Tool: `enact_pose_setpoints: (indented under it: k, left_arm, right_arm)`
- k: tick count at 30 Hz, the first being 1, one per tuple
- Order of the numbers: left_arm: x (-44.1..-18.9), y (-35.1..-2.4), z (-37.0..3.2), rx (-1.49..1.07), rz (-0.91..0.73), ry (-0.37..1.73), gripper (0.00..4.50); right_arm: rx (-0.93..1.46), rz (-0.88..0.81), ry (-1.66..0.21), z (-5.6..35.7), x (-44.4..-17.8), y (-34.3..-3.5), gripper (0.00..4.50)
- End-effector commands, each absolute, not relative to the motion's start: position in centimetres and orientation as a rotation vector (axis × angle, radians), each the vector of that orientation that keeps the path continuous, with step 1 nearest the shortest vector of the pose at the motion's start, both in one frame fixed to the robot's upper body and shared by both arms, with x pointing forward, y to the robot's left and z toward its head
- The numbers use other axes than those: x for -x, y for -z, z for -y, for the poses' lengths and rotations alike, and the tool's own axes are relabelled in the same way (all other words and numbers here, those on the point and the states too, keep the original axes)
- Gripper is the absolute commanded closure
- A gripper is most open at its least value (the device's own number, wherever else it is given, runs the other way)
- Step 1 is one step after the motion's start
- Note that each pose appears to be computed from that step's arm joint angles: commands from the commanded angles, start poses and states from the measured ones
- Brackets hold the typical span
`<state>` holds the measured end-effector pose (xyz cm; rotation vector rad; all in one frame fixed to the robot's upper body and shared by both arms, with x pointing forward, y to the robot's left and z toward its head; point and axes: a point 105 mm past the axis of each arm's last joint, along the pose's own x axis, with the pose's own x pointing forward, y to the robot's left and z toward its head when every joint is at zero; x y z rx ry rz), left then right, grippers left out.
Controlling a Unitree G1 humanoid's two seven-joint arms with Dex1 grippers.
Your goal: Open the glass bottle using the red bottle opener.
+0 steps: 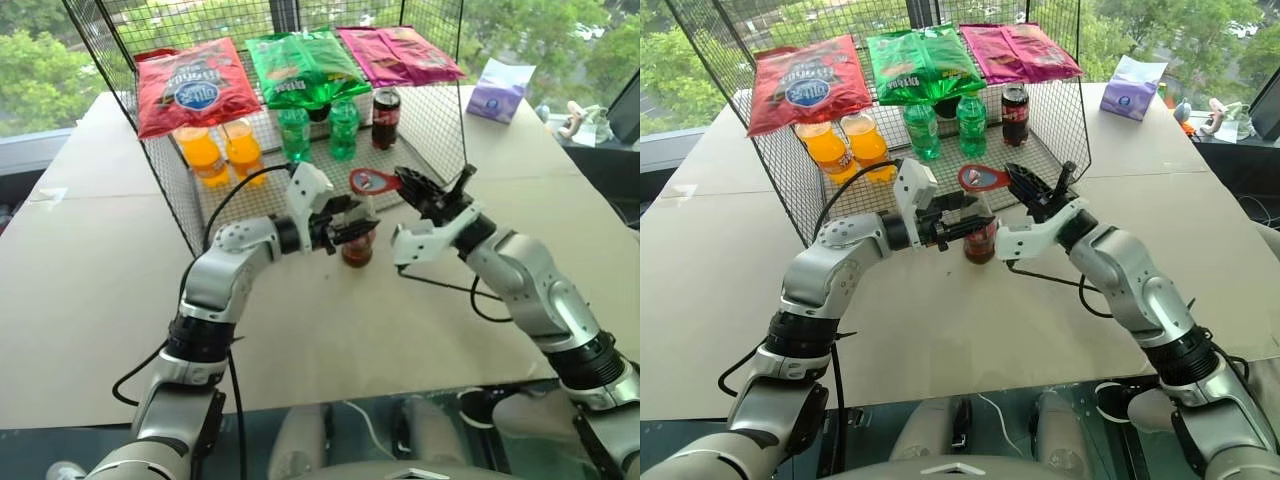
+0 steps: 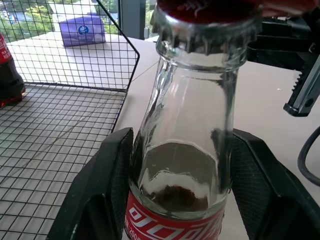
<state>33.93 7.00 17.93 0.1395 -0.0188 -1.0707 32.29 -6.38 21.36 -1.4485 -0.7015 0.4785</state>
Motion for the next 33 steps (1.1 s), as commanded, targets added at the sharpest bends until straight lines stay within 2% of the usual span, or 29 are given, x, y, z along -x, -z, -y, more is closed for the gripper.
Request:
enact_pose_setpoints:
  k: [1, 7, 12, 16, 23, 28, 33]
  left_arm:
    - [-33.7, -19.0, -6.6, -0.149, 0.071, 1.09, 2.29]
    - [-33.7, -19.2, -6.7, -0.144, 0.089, 1.09, 2.29]
    - [-33.6, -19.2, -6.8, -0.144, 0.093, 1.088, 2.29]
    - [-33.6, -19.2, -6.9, -0.144, 0.097, 1.086, 2.29]
    - [-33.6, -19.2, -6.8, -0.146, 0.099, 1.09, 2.29]
    - [-33.4, -19.0, -7.0, -0.146, 0.1, 1.09, 2.29]
    - [-33.3, -19.2, -7.2, -0.144, 0.105, 1.087, 2.29]
  right_arm:
    - [1.518, 0.588, -0.621, 6.6, -32.4, -19.0, 4.5]
    - [1.356, 0.598, -0.585, 5.9, -32.8, -21.7, 4.5]
    - [1.307, 0.609, -0.575, 5.8, -32.5, -22.5, 4.5]
    - [1.252, 0.654, -0.517, 5.8, -32.1, -24.5, 4.5]
    - [1.17, 0.652, -0.479, 6.1, -31.9, -25.6, 4.5]
    - [0.91, 0.525, -0.417, 7.9, -32.4, -25.7, 4.5]
    - [0.632, 0.335, -0.379, 10.7, -32.6, -24.2, 4.5]
